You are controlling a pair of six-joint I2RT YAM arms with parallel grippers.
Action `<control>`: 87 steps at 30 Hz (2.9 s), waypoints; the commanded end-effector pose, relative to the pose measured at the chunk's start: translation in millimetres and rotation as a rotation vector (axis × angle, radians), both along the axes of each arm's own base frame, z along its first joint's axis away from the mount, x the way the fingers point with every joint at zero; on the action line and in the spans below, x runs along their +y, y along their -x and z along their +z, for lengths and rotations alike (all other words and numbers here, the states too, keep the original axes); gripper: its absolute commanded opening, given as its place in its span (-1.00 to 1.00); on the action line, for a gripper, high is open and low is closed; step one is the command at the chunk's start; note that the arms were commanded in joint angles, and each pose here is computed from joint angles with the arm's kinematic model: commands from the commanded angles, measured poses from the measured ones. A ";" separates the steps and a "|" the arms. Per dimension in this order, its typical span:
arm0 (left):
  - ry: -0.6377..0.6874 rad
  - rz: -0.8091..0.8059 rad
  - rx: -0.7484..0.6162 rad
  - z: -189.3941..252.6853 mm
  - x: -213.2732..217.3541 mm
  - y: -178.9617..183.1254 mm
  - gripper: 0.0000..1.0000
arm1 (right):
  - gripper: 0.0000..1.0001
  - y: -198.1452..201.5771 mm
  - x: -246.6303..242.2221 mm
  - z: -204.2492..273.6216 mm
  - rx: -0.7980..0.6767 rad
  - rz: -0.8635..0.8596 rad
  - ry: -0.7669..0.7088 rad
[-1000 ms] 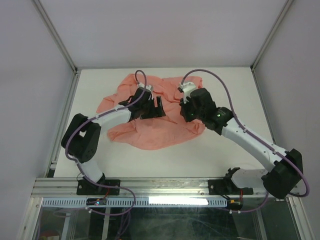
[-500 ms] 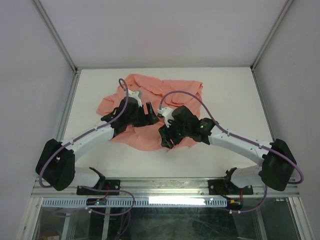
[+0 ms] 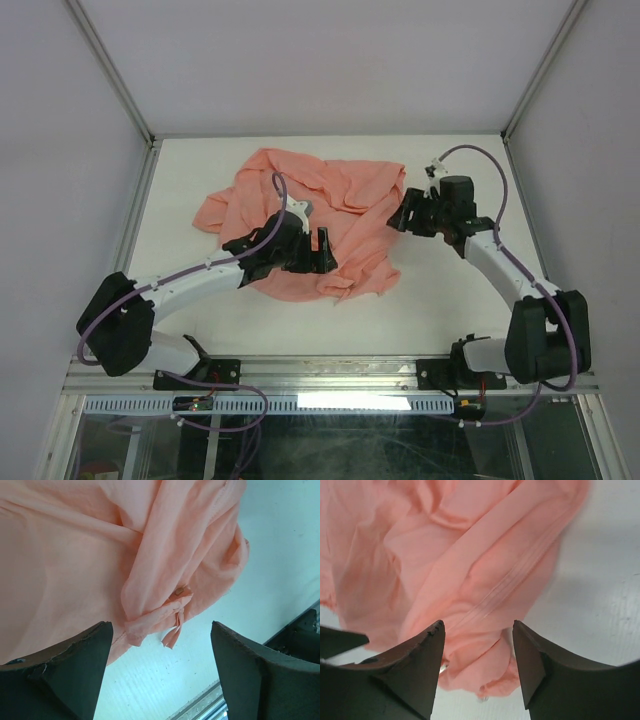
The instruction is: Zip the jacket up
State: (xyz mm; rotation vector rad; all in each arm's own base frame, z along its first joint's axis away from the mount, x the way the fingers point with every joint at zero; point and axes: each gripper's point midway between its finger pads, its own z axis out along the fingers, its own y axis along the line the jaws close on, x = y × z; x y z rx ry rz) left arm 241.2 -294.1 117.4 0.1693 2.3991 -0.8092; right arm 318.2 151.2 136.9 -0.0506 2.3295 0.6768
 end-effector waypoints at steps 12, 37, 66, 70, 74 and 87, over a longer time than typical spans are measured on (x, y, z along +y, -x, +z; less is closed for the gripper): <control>-0.069 0.020 -0.088 6.0 2.6 -22.0 0.71 | -0.02 -132.2 -35.2 -47.1 0.004 -0.266 -0.151; -0.051 0.045 -0.096 11.9 17.4 -14.1 0.70 | -1.00 -163.1 97.1 61.8 -0.166 0.009 -0.260; -0.120 0.045 -0.128 16.9 -10.4 -16.0 0.57 | 0.60 -60.1 60.2 11.5 -0.068 0.054 0.140; -0.219 0.054 -0.164 7.8 -19.7 -21.0 0.61 | 0.74 -26.3 34.8 -19.6 -0.013 0.012 0.183; -0.314 0.045 -0.192 -2.8 -30.2 -26.8 0.65 | 0.75 -4.2 31.8 -42.9 0.039 0.027 0.162; -0.562 0.035 -0.235 -43.1 -35.6 -39.3 0.77 | -0.39 22.3 25.6 -94.6 0.141 0.032 0.157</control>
